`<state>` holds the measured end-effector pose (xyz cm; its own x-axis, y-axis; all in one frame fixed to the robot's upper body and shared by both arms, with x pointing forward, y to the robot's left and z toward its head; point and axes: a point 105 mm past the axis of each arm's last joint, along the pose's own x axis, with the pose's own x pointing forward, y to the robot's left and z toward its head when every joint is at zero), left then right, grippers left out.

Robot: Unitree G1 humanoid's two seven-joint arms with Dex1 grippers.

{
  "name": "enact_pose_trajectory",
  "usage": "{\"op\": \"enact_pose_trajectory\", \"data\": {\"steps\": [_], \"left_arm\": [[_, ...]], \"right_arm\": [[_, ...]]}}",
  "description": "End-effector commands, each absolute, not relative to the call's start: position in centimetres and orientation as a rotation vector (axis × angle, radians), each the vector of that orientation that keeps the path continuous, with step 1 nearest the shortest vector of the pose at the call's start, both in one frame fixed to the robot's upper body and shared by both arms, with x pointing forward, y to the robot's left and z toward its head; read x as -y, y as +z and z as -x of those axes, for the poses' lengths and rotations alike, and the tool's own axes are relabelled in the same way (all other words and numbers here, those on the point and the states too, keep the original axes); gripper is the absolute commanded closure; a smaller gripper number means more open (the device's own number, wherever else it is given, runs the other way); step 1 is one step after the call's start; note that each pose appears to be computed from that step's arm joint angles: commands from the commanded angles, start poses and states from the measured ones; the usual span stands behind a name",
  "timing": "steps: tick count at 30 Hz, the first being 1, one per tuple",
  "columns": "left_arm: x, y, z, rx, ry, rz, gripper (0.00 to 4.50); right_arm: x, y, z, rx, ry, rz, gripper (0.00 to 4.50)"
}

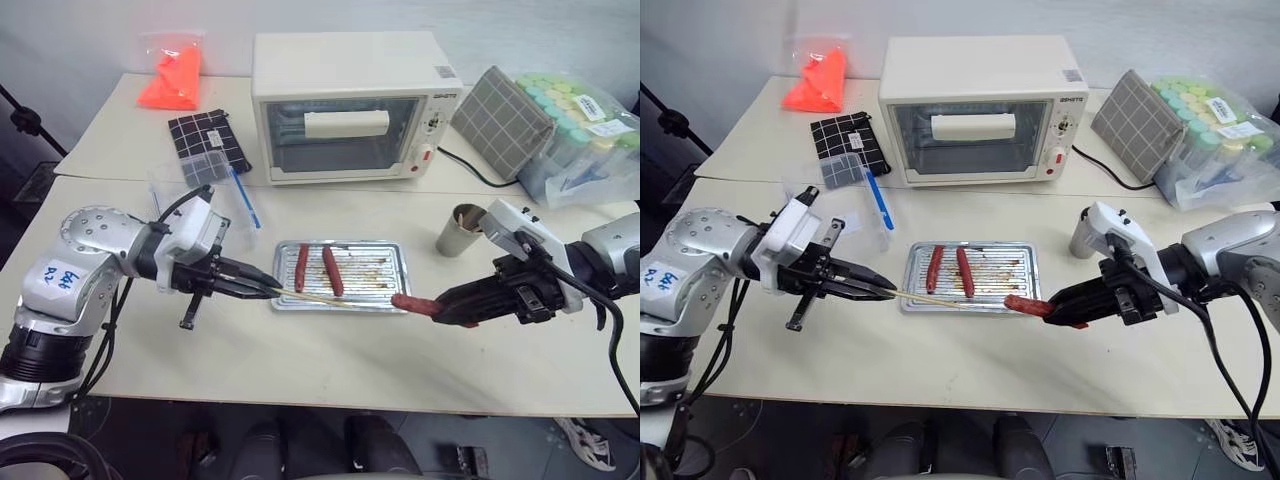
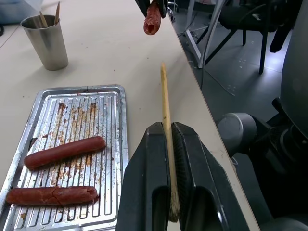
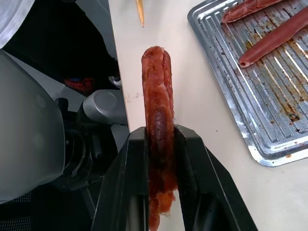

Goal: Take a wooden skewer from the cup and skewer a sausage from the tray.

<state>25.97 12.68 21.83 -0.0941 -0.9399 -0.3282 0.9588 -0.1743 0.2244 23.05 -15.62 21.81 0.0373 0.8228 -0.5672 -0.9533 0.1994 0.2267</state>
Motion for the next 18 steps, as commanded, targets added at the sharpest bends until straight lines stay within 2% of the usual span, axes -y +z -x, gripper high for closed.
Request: {"op": "enact_pose_trajectory", "data": {"steps": [1, 18], "left_arm": [[-11.9, 22.6, -26.3, -0.003, -1.705, -0.505, 4.50], [-9.5, 22.5, -27.0, 0.069, -1.739, -0.503, 4.50]], "right_arm": [[15.3, 22.3, -22.4, -0.662, 1.408, 0.264, 3.80], [14.6, 22.4, -22.4, -0.638, 1.416, 0.256, 3.80]]}}
